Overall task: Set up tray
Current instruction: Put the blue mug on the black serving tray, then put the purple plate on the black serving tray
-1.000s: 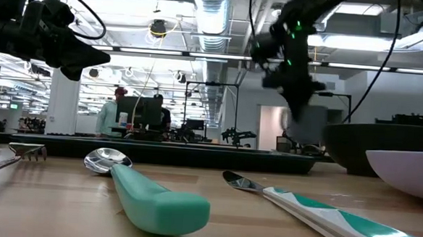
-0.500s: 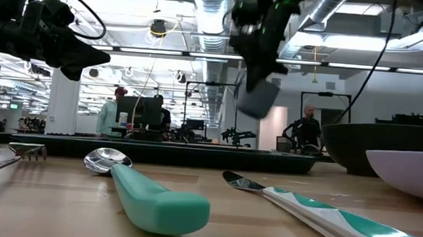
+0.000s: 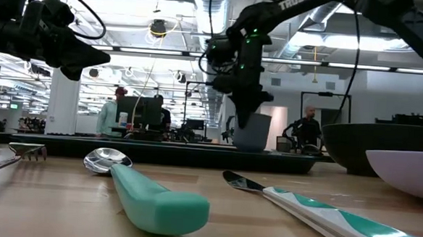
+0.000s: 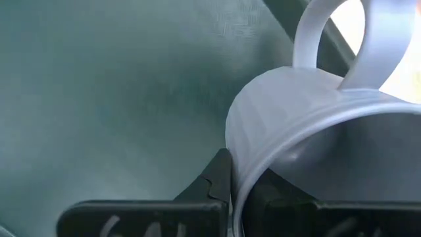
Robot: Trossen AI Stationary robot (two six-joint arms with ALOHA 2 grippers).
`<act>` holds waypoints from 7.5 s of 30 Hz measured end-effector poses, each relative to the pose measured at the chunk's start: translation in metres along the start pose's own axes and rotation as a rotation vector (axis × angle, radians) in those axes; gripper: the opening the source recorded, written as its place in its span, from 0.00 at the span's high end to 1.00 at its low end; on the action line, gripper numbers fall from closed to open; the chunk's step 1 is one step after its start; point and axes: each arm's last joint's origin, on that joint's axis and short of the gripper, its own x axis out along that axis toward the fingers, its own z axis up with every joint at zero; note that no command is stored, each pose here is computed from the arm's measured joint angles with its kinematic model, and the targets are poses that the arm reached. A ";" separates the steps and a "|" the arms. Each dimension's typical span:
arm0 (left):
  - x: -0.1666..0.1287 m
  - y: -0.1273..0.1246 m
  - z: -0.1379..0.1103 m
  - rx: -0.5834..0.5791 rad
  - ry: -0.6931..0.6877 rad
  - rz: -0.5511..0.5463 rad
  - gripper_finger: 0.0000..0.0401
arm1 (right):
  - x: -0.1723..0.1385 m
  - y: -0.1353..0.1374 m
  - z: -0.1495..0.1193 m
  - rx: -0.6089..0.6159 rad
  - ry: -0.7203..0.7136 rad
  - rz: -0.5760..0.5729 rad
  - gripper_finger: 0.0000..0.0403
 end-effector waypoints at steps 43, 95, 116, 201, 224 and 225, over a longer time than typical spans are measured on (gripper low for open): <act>0.000 0.000 0.000 0.000 0.000 0.003 1.00 | -0.033 0.001 0.019 -0.042 -0.064 -0.018 0.58; 0.000 0.000 0.000 0.000 0.000 0.002 1.00 | -0.048 0.258 -0.324 0.221 0.022 0.140 0.63; 0.000 0.000 0.000 0.000 -0.001 0.002 1.00 | -0.002 0.292 -0.331 0.146 0.126 0.211 0.67; 0.000 0.000 0.000 0.000 0.000 0.002 1.00 | -0.057 0.298 -0.343 -0.570 -0.007 0.165 1.00; 0.000 0.000 0.000 0.000 0.000 0.003 1.00 | -0.095 0.276 -0.267 -0.874 -0.220 -0.006 1.00; 0.000 0.000 0.000 0.000 0.000 0.002 1.00 | -0.094 0.273 -0.258 -0.869 -0.226 -0.010 1.00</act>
